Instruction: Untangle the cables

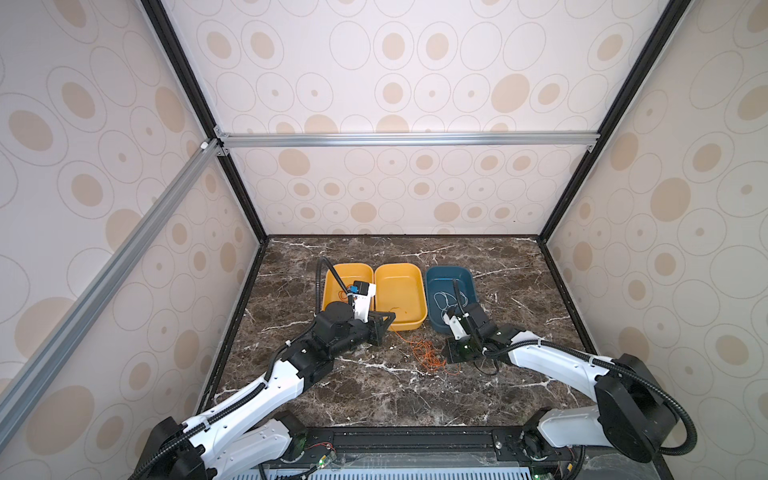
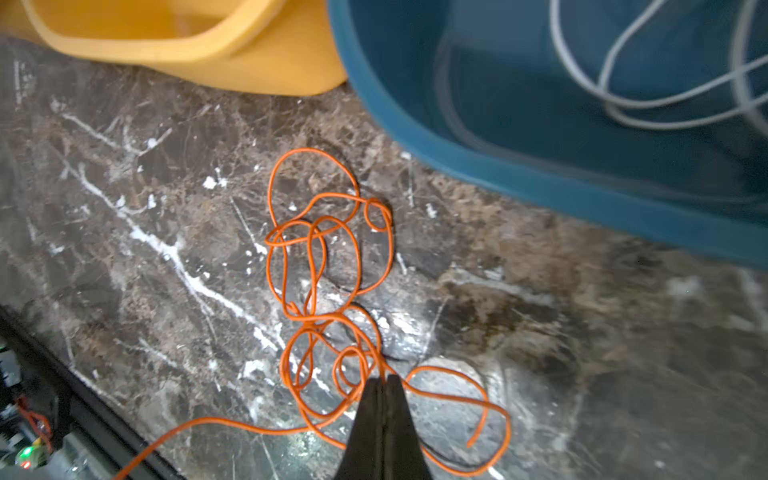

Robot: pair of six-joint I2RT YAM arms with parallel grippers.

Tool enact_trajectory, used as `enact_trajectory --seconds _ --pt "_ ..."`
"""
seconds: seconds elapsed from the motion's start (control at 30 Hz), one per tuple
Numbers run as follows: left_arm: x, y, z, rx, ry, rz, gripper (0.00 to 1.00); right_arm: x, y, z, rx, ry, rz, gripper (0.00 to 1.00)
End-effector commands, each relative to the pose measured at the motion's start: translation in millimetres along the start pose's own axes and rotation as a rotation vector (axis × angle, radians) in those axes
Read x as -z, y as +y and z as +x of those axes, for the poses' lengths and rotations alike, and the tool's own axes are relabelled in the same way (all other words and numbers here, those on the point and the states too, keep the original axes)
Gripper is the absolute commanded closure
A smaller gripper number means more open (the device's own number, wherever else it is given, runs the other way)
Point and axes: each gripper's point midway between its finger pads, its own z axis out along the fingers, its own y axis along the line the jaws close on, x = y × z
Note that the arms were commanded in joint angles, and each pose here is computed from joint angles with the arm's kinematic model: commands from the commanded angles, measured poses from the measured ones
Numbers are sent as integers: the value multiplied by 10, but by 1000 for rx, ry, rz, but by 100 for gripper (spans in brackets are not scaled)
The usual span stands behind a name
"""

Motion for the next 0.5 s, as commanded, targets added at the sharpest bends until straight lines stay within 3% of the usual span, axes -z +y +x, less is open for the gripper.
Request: enact_trajectory --seconds 0.0,0.27,0.47 --pt "97 115 -44 -14 -22 -47 100 156 -199 -129 -40 -63 123 100" --pt "278 256 -148 -11 -62 -106 100 370 -420 -163 -73 -106 242 100" --pt "434 513 -286 13 -98 -227 100 526 -571 -120 -109 -100 295 100"
